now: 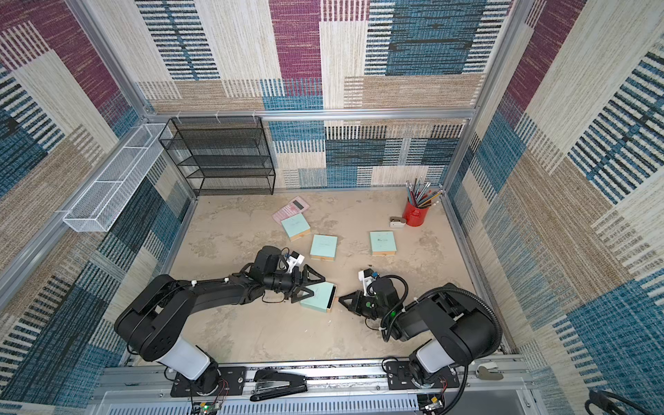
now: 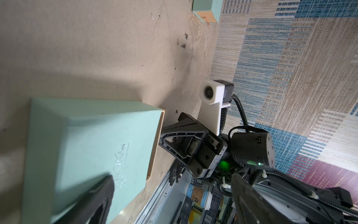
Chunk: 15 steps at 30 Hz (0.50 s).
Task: Take out the earrings from the drawer-style jewelry box
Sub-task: Open the drawer in the jewelry box.
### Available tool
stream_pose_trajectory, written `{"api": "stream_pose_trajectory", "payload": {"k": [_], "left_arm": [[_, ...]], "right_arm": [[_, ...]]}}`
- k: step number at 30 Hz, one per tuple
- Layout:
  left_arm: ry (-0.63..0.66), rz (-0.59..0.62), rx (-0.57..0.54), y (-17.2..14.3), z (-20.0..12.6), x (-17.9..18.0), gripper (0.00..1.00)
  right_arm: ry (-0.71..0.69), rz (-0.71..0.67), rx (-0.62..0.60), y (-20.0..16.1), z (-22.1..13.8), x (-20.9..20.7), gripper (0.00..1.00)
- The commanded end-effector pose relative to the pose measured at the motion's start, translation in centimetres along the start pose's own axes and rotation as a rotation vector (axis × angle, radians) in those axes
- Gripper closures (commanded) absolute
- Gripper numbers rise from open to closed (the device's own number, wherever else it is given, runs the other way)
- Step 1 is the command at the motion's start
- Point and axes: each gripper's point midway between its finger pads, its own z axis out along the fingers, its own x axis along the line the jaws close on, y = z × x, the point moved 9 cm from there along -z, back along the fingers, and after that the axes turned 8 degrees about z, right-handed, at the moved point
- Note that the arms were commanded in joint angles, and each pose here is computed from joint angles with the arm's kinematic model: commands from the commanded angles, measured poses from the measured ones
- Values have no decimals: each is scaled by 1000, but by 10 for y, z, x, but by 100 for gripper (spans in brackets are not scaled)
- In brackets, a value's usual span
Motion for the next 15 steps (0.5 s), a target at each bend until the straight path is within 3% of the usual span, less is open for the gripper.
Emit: {"api": "stream_pose_trajectory", "payload": {"k": [1, 7, 9, 10, 15], "left_arm": [[138, -52, -13, -6, -1, 24, 5], [132, -57, -12, -6, 1, 25, 5], [131, -58, -15, -6, 1, 25, 5], [128, -59, -15, -6, 1, 25, 5], [130, -57, -15, -6, 0, 23, 5]], "right_arm": [[1, 9, -37, 1, -3, 0, 100], [36, -36, -10, 4, -1, 11, 100], [40, -52, -8, 5, 0, 15, 73], [42, -60, -3, 6, 1, 16, 71], [39, -48, 3, 7, 5, 14, 75]]}}
